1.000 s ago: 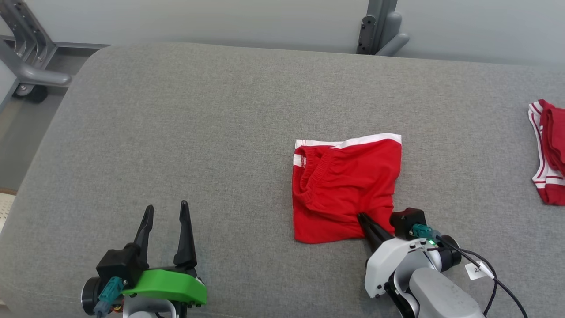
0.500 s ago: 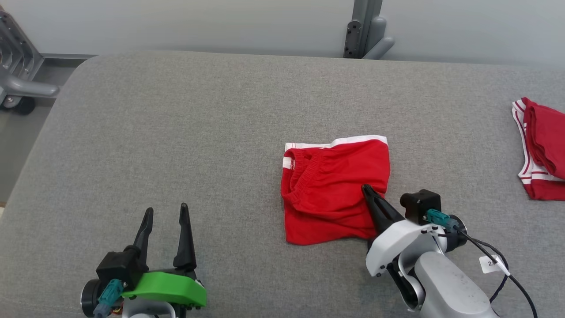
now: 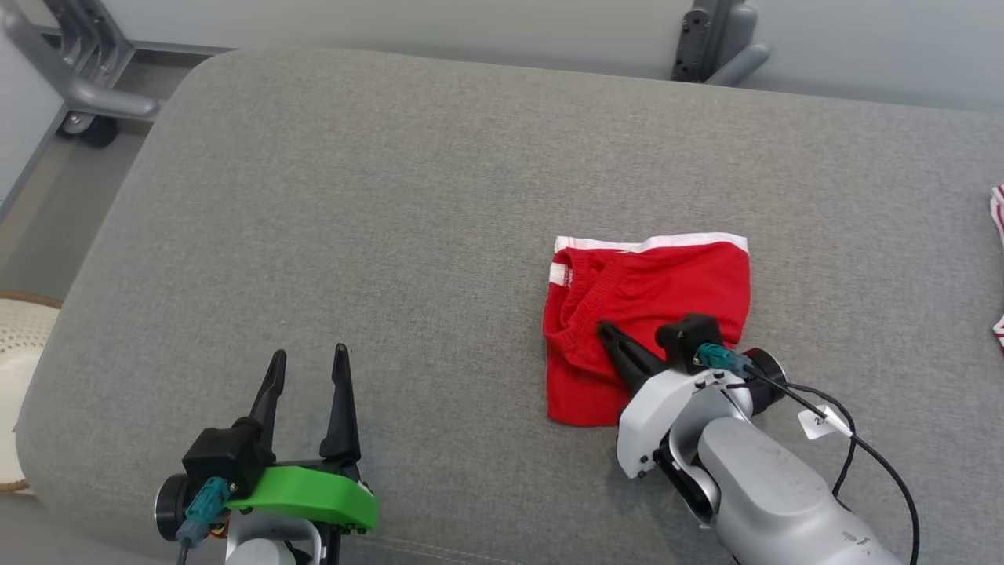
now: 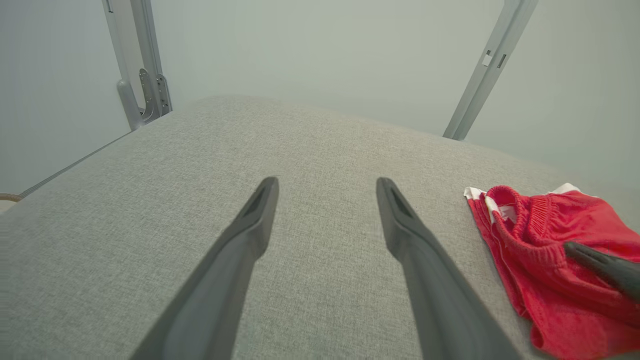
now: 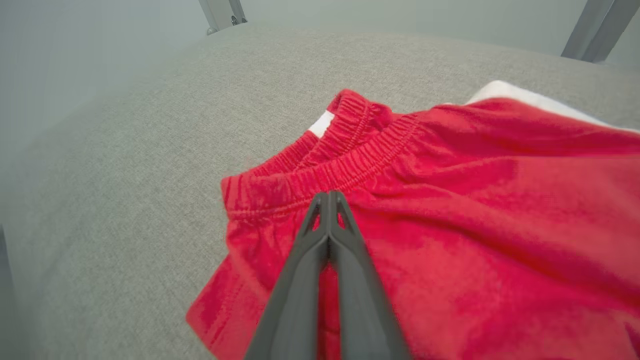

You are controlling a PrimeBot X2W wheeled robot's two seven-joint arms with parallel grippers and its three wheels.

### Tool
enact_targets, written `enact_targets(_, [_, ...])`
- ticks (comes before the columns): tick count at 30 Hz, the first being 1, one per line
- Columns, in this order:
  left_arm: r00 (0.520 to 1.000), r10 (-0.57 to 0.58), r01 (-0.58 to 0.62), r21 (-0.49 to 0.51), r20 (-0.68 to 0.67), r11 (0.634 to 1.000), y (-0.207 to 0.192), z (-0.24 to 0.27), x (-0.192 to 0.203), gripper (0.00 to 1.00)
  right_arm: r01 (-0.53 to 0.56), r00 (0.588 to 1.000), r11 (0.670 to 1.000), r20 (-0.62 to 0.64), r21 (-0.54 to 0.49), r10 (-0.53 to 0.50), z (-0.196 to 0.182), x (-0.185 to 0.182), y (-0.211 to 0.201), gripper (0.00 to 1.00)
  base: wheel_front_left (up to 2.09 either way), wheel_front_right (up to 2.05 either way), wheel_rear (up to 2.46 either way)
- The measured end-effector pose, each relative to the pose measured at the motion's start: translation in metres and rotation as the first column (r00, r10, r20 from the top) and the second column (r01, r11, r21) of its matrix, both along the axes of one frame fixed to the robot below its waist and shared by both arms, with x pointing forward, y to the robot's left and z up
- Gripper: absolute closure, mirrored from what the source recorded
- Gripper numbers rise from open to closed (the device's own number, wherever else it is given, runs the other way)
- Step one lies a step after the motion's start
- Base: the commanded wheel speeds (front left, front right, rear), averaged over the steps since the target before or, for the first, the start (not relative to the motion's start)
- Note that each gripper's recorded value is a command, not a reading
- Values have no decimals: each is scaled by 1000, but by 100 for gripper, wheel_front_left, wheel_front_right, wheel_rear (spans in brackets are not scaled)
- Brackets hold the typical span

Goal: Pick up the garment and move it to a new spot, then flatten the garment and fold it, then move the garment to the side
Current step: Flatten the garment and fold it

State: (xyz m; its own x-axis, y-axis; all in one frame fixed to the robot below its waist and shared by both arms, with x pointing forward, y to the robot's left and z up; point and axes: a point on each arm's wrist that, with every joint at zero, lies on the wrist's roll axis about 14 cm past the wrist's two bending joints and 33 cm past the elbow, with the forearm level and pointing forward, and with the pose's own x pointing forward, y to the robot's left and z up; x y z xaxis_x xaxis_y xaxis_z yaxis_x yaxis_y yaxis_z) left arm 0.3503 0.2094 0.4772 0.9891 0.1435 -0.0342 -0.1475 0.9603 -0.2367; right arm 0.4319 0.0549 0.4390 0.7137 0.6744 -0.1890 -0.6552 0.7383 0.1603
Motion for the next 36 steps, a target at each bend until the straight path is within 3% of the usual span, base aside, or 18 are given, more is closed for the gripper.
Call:
enact_targets(6, [998, 65, -65, 9, -17, 998, 19, -3, -11, 0, -150, 987, 989, -58, -15, 148, -17, -22, 41, 100, 0, 0, 0])
enact_targets(13, [996, 88, -87, 13, -26, 996, 25, -5, -12, 0, -213, 974, 976, -80, -34, 210, -26, -31, 53, 100, 0, 0, 0])
enact_targets(18, [997, 75, -75, 11, -19, 997, 21, -4, -7, 0, -186, 982, 983, -14, -2, 186, -2, -15, 53, 100, 0, 0, 0])
enact_targets(25, [999, 35, -35, 5, -6, 999, 9, -1, 2, 0, -79, 993, 994, 94, 70, 73, 36, 11, 30, 100, 0, 0, 0])
enact_targets(26, [1000, 27, -27, 5, -4, 1000, 7, -1, 4, 0, -59, 993, 995, 108, 80, 51, 41, 14, 24, 95, 0, 0, 0])
enact_targets(29, [1000, 1, -1, 10, 7, 1000, 1, 2, 8, 0, 4, 989, 994, 147, 107, -20, 54, 21, 6, 61, 0, 0, 0])
enact_targets(31, [1000, -16, 16, 14, 15, 1000, -4, 4, 10, 0, 47, 983, 991, 170, 123, -68, 61, 25, -8, 51, 0, 0, 0])
enact_targets(33, [999, -33, 33, 20, 22, 999, -9, 7, 13, 0, 91, 975, 987, 189, 136, -116, 68, 27, -23, 18, 0, 0, 0])
enact_targets(34, [999, -39, 39, 21, 27, 999, -11, 8, 15, 0, 111, 970, 984, 200, 140, -138, 71, 28, -30, 8, 0, 0, 0])
enact_targets(35, [998, -46, 45, 21, 32, 999, -13, 9, 16, 0, 131, 964, 981, 212, 143, -159, 74, 29, -37, 0, 0, 0, 0])
enact_targets(36, [998, -52, 51, 22, 36, 998, -14, 11, 17, 0, 152, 958, 977, 221, 150, -183, 77, 30, -45, 0, 0, 0, 0])
